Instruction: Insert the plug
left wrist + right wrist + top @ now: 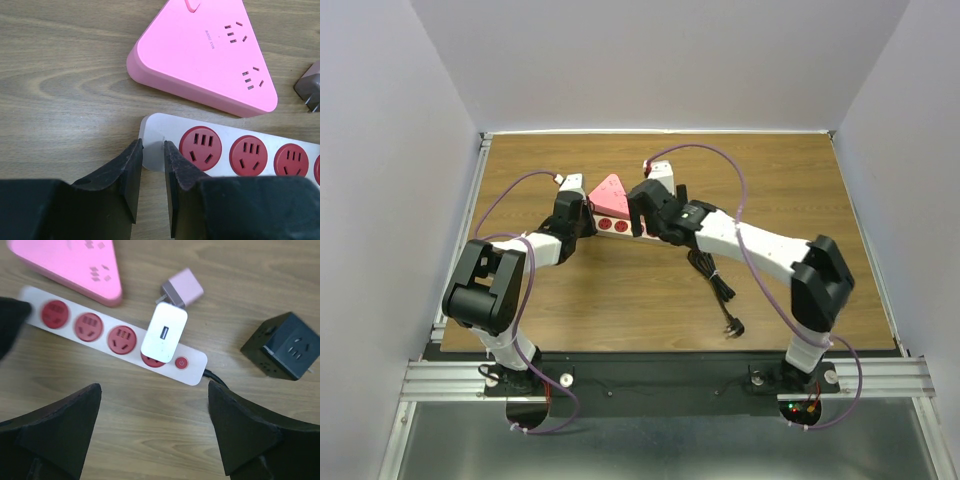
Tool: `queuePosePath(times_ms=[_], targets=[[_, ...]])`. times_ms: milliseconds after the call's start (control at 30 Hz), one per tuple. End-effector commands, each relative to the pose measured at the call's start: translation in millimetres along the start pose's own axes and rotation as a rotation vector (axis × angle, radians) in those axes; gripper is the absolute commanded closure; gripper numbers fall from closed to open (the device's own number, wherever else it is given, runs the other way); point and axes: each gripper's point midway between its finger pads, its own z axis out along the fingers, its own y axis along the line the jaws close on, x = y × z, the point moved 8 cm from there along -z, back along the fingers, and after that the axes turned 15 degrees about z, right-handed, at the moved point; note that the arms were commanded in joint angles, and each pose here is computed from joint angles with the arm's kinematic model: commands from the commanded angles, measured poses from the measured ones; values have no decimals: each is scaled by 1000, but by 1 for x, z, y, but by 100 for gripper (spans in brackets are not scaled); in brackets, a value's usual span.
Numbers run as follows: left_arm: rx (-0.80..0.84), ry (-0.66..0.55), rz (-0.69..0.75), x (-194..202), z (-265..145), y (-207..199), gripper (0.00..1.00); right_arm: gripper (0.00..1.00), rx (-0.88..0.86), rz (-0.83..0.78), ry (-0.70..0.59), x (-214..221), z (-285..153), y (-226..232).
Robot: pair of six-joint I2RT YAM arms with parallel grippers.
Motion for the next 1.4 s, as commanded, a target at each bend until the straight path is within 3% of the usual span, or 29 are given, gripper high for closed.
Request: queuePosePath(times_ms=[0, 167, 400, 533, 933, 1367], targets=[[162, 161, -7, 36, -7, -30, 66, 5, -125, 32, -60, -32, -43, 0], [174, 119, -3, 24, -14, -31, 62, 0, -129, 67, -93, -57, -45, -38], [191, 66, -14, 0, -30, -36, 38, 0, -95, 164, -70, -72, -15, -114], [177, 36, -9, -12, -40, -36, 31, 0, -42, 191, -51, -70, 3, -137], [248, -55, -20, -29, -79, -42, 24, 0, -2, 253, 16, -52, 50, -148], [302, -51, 0, -20, -90, -50, 23, 0, -194, 19, 22, -53, 64, -164]])
